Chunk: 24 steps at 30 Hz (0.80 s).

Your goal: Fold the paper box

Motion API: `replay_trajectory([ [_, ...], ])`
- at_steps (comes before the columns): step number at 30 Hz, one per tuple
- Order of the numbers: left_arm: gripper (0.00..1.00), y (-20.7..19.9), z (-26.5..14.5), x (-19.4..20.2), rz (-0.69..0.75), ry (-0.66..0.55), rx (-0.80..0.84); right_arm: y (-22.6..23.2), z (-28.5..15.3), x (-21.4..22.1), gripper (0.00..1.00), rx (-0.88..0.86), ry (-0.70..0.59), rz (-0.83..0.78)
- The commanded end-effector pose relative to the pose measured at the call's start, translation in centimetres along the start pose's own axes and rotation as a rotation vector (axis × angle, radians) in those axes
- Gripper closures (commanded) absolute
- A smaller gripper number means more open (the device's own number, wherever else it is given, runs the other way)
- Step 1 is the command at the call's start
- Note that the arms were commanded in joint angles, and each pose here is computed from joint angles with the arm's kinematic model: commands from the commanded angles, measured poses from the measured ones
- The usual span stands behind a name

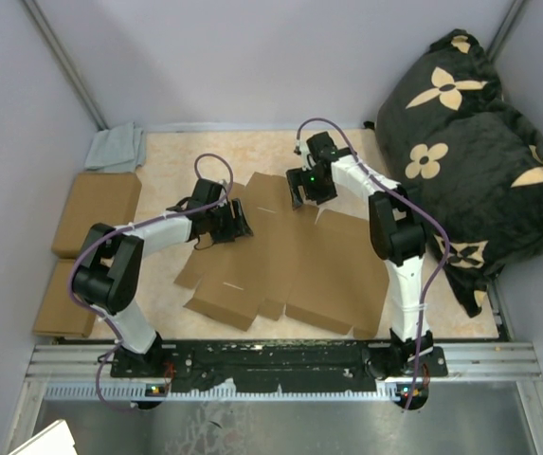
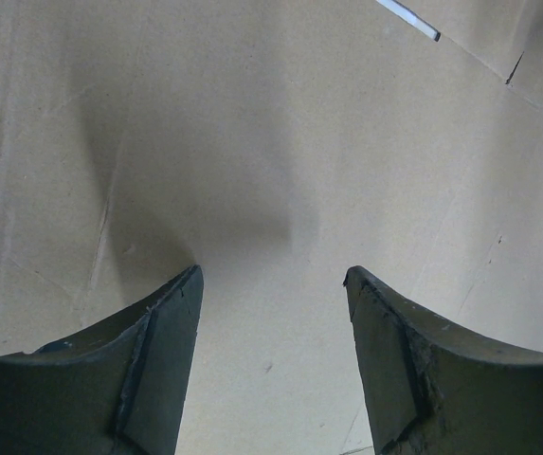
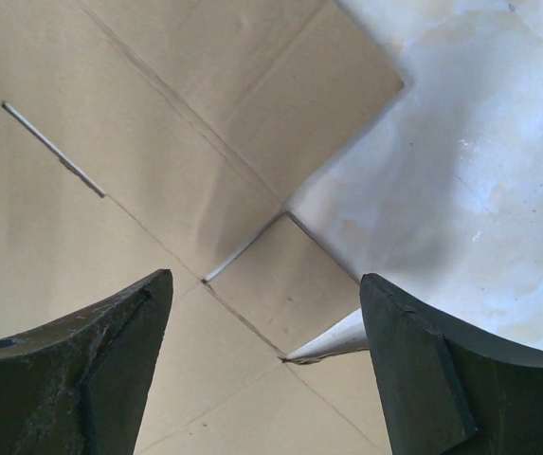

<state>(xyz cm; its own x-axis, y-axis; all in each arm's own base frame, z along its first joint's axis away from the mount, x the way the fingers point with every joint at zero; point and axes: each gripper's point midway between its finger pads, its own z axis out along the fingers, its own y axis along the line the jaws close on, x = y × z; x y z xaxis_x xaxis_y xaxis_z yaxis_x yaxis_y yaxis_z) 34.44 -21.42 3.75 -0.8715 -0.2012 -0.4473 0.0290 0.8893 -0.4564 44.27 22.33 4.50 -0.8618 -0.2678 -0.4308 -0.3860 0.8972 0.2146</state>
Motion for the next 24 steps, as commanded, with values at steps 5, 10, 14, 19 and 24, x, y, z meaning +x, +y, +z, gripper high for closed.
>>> replay_trajectory([
  [5,0.31,1.4,0.4,2.0,-0.012,0.058,-0.045,0.2,-1.0,-1.3,0.18,-0.086,-0.032,-0.088],
  [10,0.31,1.4,0.5,2.2,-0.014,0.066,-0.046,1.5,-0.8,-0.3,0.18,-0.173,0.003,-0.116],
  [14,0.31,1.4,0.5,2.3,-0.013,0.069,-0.045,1.2,-0.2,-0.2,0.18,-0.167,0.009,-0.121],
  [19,0.31,1.4,0.5,2.2,-0.012,0.069,-0.049,0.8,0.3,-0.3,0.18,-0.149,0.021,-0.126],
  [24,0.31,1.5,0.5,2.2,-0.011,0.070,-0.051,0.0,0.3,-0.8,0.17,-0.103,0.014,-0.132],
])
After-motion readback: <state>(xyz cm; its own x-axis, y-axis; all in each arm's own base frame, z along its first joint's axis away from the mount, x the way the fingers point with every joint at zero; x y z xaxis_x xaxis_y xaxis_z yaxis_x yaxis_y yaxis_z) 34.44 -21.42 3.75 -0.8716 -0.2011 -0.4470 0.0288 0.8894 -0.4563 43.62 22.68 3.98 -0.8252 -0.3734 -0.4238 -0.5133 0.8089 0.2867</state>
